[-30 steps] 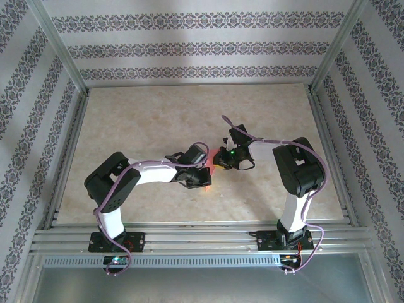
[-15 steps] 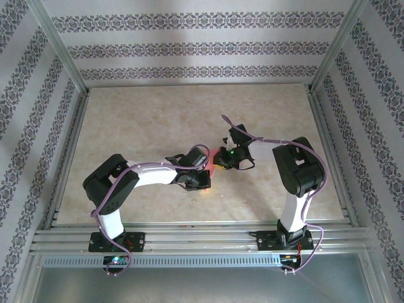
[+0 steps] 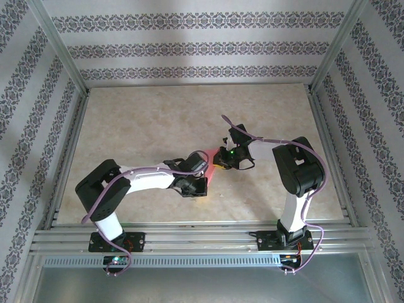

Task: Fold a paper plane with a square sheet of paper (pick it up from the middle)
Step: Fold the wing for the fifth time at the center of the table.

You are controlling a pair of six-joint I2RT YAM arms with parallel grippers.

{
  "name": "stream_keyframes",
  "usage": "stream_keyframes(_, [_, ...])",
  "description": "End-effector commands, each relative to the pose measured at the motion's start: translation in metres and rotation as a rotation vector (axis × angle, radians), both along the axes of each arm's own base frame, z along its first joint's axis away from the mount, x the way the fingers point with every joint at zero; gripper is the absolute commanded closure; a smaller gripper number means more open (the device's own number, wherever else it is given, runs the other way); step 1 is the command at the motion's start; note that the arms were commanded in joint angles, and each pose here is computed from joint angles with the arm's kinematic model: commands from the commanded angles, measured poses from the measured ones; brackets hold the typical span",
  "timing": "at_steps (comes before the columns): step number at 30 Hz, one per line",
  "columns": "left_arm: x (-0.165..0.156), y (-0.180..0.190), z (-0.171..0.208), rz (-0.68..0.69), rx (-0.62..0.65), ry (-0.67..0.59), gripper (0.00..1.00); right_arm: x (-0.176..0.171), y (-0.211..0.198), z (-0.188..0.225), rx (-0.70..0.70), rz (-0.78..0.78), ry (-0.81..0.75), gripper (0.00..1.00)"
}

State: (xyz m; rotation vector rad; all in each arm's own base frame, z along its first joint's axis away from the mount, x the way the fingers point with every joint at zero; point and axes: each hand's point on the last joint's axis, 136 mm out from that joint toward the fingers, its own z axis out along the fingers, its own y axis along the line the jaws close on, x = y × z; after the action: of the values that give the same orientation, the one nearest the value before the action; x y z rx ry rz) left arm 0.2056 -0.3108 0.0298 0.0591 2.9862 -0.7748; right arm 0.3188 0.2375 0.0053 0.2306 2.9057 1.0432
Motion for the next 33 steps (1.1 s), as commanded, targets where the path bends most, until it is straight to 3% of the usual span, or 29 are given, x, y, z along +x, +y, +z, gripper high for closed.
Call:
stream_keyframes(1, [0.025,0.005,0.031,0.027,-0.028,-0.123,0.93,-0.024,-0.027,-0.07,-0.224,-0.029,0.09,0.83])
stream_keyframes(5, [0.059,-0.007,0.049,0.077,-0.117,-0.194,0.93,-0.025,-0.028,-0.071,-0.224,-0.03,0.095,0.83])
stream_keyframes(9, [0.071,-0.018,0.035,0.076,-0.115,-0.17,0.94,-0.025,-0.027,-0.072,-0.222,-0.029,0.098,0.83])
stream_keyframes(25, [0.063,-0.012,-0.013,0.084,-0.032,-0.071,1.0,-0.019,-0.021,-0.06,-0.188,-0.025,0.069,0.83])
stream_keyframes(33, [0.054,-0.002,-0.023,0.08,0.012,-0.044,1.0,0.006,-0.005,-0.011,-0.057,-0.02,-0.054,0.82])
